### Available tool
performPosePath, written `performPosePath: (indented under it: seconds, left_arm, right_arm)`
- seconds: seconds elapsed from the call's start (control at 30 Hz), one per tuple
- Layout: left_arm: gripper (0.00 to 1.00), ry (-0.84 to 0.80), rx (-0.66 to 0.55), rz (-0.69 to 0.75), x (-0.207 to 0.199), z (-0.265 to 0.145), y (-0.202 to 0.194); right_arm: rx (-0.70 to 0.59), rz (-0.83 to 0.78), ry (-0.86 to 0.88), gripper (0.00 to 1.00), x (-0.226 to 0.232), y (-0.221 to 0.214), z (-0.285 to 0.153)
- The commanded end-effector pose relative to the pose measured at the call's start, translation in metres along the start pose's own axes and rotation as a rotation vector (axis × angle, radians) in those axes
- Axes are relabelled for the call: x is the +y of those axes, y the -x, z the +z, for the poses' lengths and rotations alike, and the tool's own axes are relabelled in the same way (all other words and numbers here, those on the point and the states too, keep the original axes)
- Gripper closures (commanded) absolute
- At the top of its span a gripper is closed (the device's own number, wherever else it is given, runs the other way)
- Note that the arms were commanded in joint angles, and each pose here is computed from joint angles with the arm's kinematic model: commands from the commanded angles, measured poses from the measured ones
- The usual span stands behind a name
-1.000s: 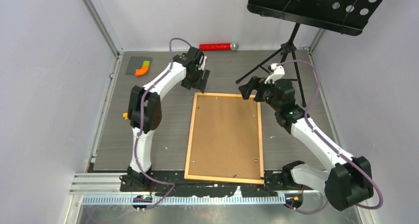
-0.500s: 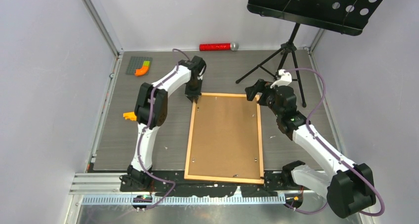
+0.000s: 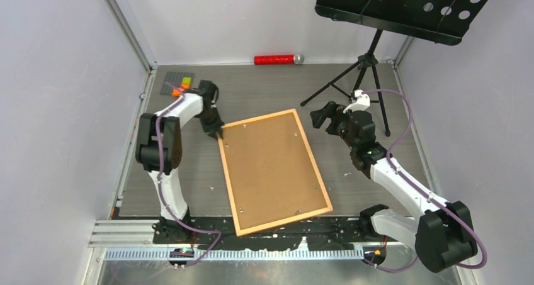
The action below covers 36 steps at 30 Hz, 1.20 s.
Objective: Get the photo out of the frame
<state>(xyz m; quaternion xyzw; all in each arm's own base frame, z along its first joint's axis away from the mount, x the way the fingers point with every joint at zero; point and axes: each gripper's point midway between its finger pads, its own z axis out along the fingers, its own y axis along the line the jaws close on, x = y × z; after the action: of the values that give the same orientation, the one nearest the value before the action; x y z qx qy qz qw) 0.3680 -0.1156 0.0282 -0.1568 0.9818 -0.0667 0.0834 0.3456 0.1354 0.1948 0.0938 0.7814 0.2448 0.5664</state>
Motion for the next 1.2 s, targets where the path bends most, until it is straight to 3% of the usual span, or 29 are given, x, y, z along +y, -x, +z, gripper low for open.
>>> performPosePath:
  seconds: [0.0,0.13,0.37,0.6,0.63,0.67,0.7,0.77,0.8,0.87,0.97,1.07,1.13,1.17]
  left_arm:
    - [1.0,-0.049,-0.11,-0.21,0.018,-0.014,0.021]
    - [1.0,0.012,-0.194,-0.336,0.035,-0.03,0.021]
    - [1.0,-0.084,-0.225,-0.58,0.029,-0.023,-0.016]
    - [1.0,-0.073,-0.361,-0.623,0.027,-0.049,-0.057]
    - [0.98,-0.061,-0.38,-0.59,0.026,-0.054,-0.063]
    - [0.87,-0.047,-0.403,-0.558,0.027,-0.059,-0.066]
    - [0.71,-0.044,-0.426,-0.506,0.025,-0.063,-0.066]
    - [0.2,-0.036,-0.444,-0.346,0.024,-0.071,-0.064]
    - [0.09,-0.02,-0.445,-0.221,0.023,-0.076,-0.061]
    - [0.01,0.05,-0.43,-0.001,0.028,-0.086,-0.055]
    - [0.0,0.136,-0.422,0.237,0.026,-0.092,-0.034]
    - [0.0,-0.057,-0.28,0.554,-0.019,-0.076,-0.035]
    - [0.0,-0.238,-0.13,0.705,-0.048,-0.074,-0.05]
    - [0.0,-0.249,-0.087,0.736,-0.05,-0.066,-0.05]
  right_arm:
    - [0.0,0.029,0.087,0.04,0.022,0.008,0.008]
    - [0.055,0.026,0.095,0.04,0.025,0.001,0.014]
    - [0.086,0.038,0.095,0.04,0.025,-0.007,0.019]
    - [0.1,0.028,0.098,0.04,0.024,-0.011,0.022]
    - [0.102,0.027,0.102,0.04,0.025,-0.01,0.022]
    - [0.106,0.026,0.103,0.04,0.025,-0.012,0.023]
    - [0.11,0.022,0.108,0.04,0.026,-0.012,0.024]
    - [0.115,0.017,0.113,0.04,0.026,-0.013,0.025]
    - [0.118,0.014,0.113,0.04,0.027,-0.013,0.026]
    - [0.127,0.008,0.11,0.04,0.026,-0.015,0.029]
    - [0.16,0.016,0.115,0.04,0.026,-0.023,0.034]
    - [0.191,0.023,0.16,0.04,0.035,-0.027,0.037]
    - [0.202,0.026,0.17,0.04,0.036,-0.029,0.038]
    - [0.206,0.026,0.174,0.04,0.037,-0.03,0.038]
